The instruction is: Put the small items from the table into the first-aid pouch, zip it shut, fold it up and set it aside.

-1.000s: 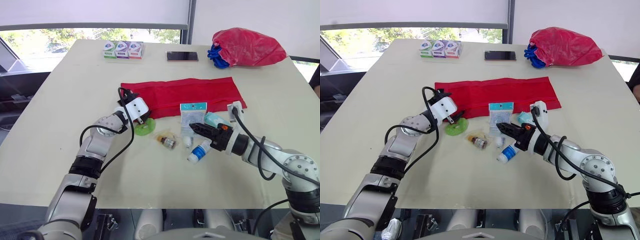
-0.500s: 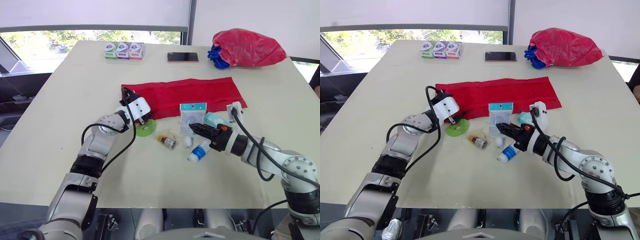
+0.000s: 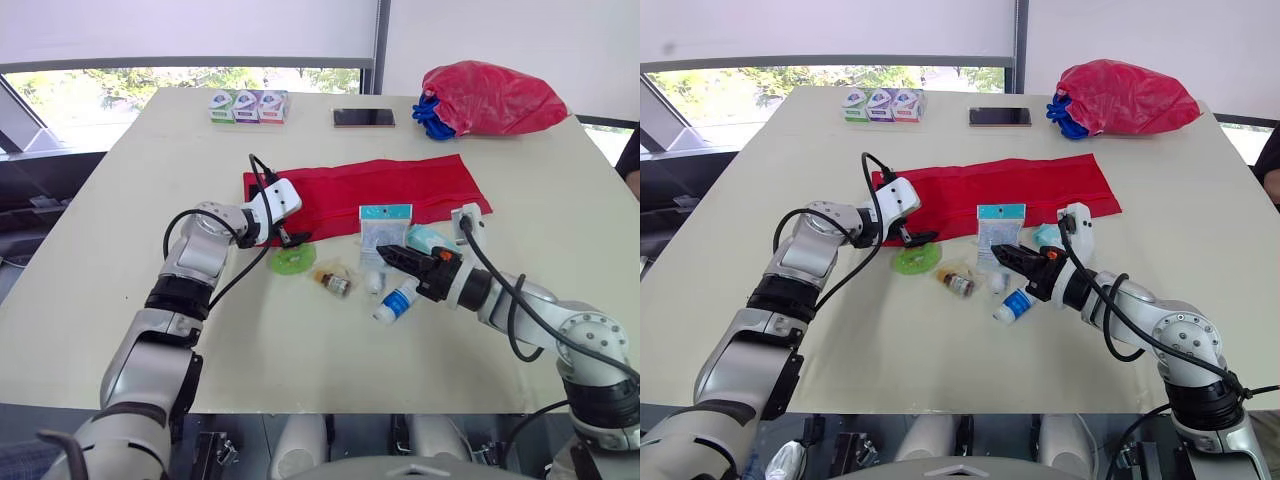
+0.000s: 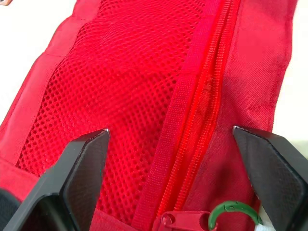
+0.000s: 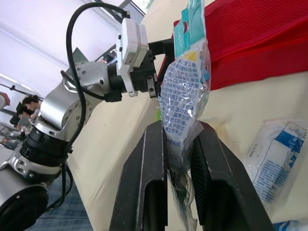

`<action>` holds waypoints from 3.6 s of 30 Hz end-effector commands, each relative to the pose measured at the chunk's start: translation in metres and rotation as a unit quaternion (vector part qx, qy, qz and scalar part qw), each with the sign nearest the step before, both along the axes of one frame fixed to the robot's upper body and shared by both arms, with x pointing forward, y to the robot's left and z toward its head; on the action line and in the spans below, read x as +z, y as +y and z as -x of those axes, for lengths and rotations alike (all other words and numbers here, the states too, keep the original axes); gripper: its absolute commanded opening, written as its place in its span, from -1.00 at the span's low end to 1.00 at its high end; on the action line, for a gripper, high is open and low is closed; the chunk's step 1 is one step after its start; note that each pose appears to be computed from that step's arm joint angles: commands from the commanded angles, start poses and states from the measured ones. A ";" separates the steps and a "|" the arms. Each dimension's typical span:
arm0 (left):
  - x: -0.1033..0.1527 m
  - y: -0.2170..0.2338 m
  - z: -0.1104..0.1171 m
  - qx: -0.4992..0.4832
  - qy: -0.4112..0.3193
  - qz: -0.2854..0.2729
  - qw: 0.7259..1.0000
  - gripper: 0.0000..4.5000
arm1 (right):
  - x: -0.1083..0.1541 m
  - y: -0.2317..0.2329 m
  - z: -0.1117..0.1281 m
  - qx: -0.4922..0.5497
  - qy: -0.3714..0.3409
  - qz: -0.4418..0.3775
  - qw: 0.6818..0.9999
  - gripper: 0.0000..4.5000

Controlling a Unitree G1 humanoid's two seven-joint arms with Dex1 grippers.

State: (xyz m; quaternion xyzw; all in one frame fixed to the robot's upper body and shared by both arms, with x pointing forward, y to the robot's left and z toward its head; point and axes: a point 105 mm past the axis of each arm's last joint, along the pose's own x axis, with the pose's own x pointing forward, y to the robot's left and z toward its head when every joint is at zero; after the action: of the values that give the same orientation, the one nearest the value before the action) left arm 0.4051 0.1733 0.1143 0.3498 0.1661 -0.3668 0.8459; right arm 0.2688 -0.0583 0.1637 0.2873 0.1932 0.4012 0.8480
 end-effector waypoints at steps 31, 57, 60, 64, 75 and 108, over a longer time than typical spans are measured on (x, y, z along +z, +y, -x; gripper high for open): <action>0.019 -0.012 0.007 0.031 -0.229 -0.044 0.972 -0.96 | 0.010 -0.004 -0.004 0.010 -0.028 0.000 1.000 -0.94; 0.023 -0.022 0.021 0.051 -0.305 -0.213 0.927 0.78 | 0.008 -0.005 0.000 0.022 -0.020 0.019 0.999 -0.94; 0.023 -0.018 0.016 0.067 -0.296 -0.229 0.925 0.78 | 0.008 -0.004 0.000 0.022 -0.020 0.020 0.999 -0.94; 0.021 -0.017 0.012 0.079 -0.274 -0.243 0.927 0.78 | 0.008 -0.004 -0.002 0.022 -0.022 0.020 0.999 -0.94; 0.010 -0.020 0.020 0.066 -0.209 -0.232 0.948 0.78 | 0.010 -0.005 -0.004 0.016 -0.027 0.020 0.999 -0.94; 0.030 0.013 0.011 0.165 -0.239 -0.202 0.935 0.78 | 0.006 -0.004 -0.004 0.020 -0.030 0.024 0.999 -0.94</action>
State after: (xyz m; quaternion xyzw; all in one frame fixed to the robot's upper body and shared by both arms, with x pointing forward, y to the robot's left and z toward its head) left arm 0.3931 0.1781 0.1332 0.5600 0.0948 -0.1106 0.8156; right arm 0.2719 -0.0610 0.1572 0.2485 0.2077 0.4126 0.8514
